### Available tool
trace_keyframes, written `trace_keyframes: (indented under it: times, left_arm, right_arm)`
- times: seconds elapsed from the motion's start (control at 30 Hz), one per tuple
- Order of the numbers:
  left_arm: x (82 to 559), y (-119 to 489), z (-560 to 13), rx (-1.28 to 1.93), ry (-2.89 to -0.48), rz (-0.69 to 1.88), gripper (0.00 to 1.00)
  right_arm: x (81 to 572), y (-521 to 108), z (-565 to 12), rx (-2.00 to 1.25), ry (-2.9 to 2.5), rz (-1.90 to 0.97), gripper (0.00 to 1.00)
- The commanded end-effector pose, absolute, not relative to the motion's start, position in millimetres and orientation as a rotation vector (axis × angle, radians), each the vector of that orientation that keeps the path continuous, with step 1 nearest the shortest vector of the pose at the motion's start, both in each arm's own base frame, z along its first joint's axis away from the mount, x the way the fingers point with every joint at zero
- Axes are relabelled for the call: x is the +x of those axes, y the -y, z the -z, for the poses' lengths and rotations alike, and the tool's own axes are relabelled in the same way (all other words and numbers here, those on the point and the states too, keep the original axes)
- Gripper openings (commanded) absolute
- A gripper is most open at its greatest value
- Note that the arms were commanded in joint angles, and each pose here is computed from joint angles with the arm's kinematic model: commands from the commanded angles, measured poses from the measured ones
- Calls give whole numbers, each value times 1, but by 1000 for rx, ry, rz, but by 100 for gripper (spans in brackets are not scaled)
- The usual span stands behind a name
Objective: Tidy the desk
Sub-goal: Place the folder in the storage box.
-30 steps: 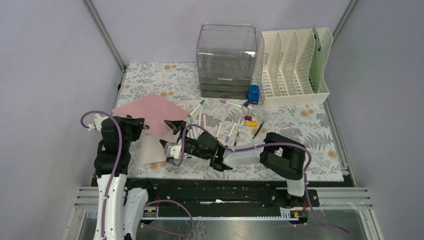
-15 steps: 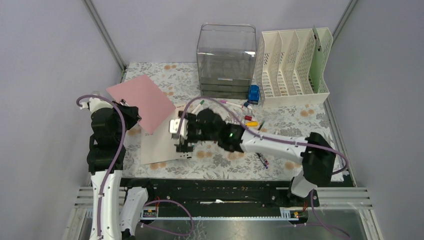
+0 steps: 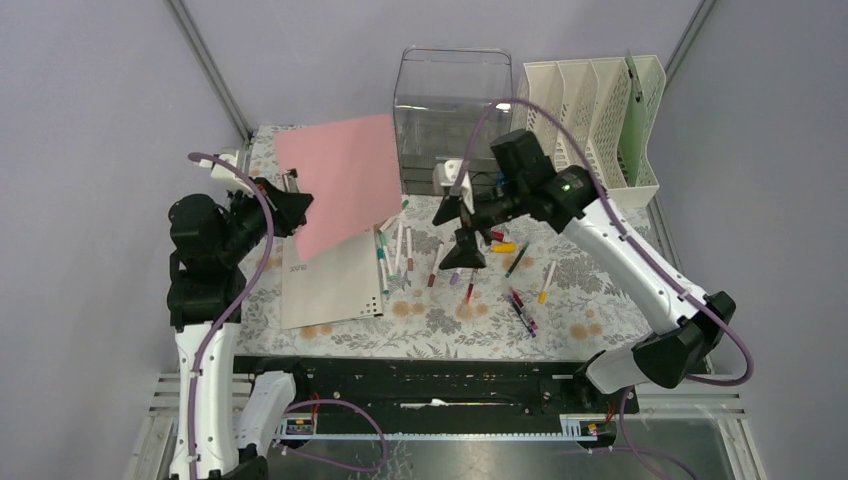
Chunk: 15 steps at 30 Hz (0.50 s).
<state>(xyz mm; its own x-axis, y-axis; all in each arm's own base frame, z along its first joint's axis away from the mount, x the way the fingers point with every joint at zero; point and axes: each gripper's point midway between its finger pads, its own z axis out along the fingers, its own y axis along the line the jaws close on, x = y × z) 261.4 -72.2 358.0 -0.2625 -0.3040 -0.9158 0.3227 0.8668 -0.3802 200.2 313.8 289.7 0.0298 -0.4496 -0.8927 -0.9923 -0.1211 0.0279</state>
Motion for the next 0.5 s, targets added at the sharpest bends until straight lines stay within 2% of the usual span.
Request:
trace_keyframes:
  times: [0.0,0.47]
  left_arm:
    - [247,112,-401,357,-1573,767,0]
    - [219,166,-400,629,-1540,1037,0]
  right_arm:
    - [166,-289,-353,-1606,-1400,-1265,100]
    - [215,-253,-410,-1266,-1518,-1282,100]
